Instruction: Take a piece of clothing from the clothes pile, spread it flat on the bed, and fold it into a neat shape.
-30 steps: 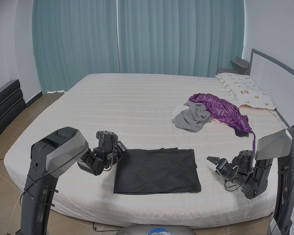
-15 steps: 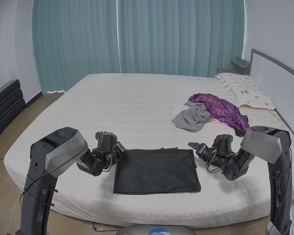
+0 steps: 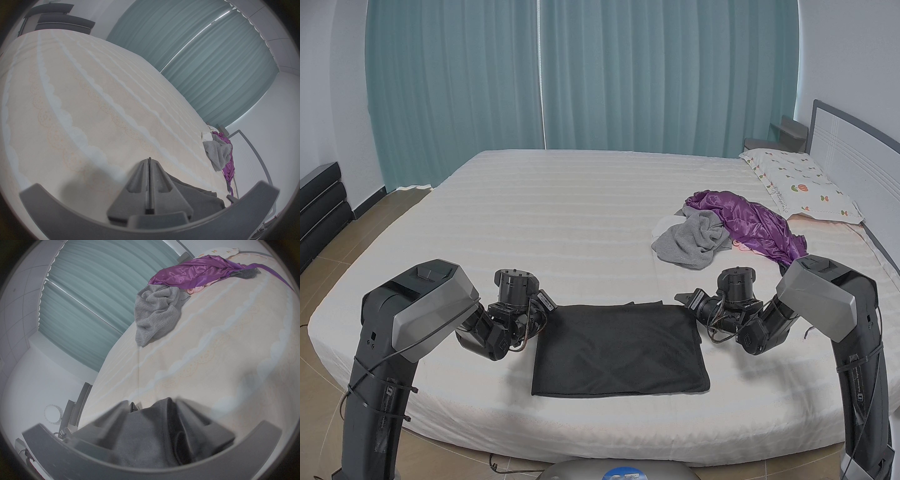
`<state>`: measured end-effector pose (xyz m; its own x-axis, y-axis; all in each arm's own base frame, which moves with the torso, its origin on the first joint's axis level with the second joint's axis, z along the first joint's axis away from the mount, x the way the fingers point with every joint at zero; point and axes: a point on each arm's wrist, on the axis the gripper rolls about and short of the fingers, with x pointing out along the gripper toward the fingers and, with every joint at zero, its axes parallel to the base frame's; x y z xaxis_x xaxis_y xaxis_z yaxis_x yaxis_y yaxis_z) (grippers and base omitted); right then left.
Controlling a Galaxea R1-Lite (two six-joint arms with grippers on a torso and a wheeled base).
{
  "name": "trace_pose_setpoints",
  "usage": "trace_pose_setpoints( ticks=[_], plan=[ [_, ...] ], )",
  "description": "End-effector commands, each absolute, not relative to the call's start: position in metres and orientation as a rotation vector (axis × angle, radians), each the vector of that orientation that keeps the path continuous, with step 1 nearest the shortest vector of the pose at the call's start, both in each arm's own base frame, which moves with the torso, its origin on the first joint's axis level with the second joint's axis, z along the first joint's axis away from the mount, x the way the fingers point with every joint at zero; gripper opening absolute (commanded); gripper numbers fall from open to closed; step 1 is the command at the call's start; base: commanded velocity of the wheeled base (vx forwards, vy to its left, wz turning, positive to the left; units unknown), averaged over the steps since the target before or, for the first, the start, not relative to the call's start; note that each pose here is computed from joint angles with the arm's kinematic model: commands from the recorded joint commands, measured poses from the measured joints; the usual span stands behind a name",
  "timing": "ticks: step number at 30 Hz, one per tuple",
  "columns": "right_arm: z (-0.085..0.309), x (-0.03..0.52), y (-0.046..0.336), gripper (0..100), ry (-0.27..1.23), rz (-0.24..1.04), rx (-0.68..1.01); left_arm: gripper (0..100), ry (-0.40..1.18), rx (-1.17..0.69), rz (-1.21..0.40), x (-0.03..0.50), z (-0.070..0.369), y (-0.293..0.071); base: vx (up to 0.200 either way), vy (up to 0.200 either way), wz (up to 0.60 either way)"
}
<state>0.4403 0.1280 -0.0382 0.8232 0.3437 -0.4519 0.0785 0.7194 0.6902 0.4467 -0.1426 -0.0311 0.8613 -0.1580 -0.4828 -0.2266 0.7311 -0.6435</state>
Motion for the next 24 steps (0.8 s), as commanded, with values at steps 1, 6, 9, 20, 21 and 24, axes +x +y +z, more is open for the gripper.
trace_pose_setpoints(
  ticks=[1,6,9,20,21,24],
  plan=[
    [-0.0405,0.4426,0.1293,0,0.598,0.157,0.762,0,0.544,-0.76,0.039,0.4467,-0.03,-0.1426,0.0,0.0,0.0],
    [-0.0381,0.4462,0.1299,0,0.576,0.146,0.763,0,0.544,-0.759,0.038,0.4465,-0.03,-0.1432,0.0,0.0,0.0],
    [-0.0351,0.4495,0.1289,0,0.554,0.135,0.762,0,0.547,-0.755,0.038,0.4464,-0.0318,-0.1439,0.0,0.0,0.0],
    [-0.0354,0.4501,0.1271,0,0.569,0.1,0.754,0,0.533,-0.749,0.055,0.4467,-0.0325,-0.1442,0.0,0.0,0.0],
    [-0.0354,0.4501,0.1271,0,0.568,0.099,0.754,0,0.531,-0.748,0.058,0.447,-0.0328,-0.1443,0.0,0.0,0.0],
    [-0.0346,0.4504,0.1264,0,0.565,0.097,0.754,0,0.531,-0.748,0.059,0.447,-0.0328,-0.1442,0.0,0.0,0.0]
  ],
)
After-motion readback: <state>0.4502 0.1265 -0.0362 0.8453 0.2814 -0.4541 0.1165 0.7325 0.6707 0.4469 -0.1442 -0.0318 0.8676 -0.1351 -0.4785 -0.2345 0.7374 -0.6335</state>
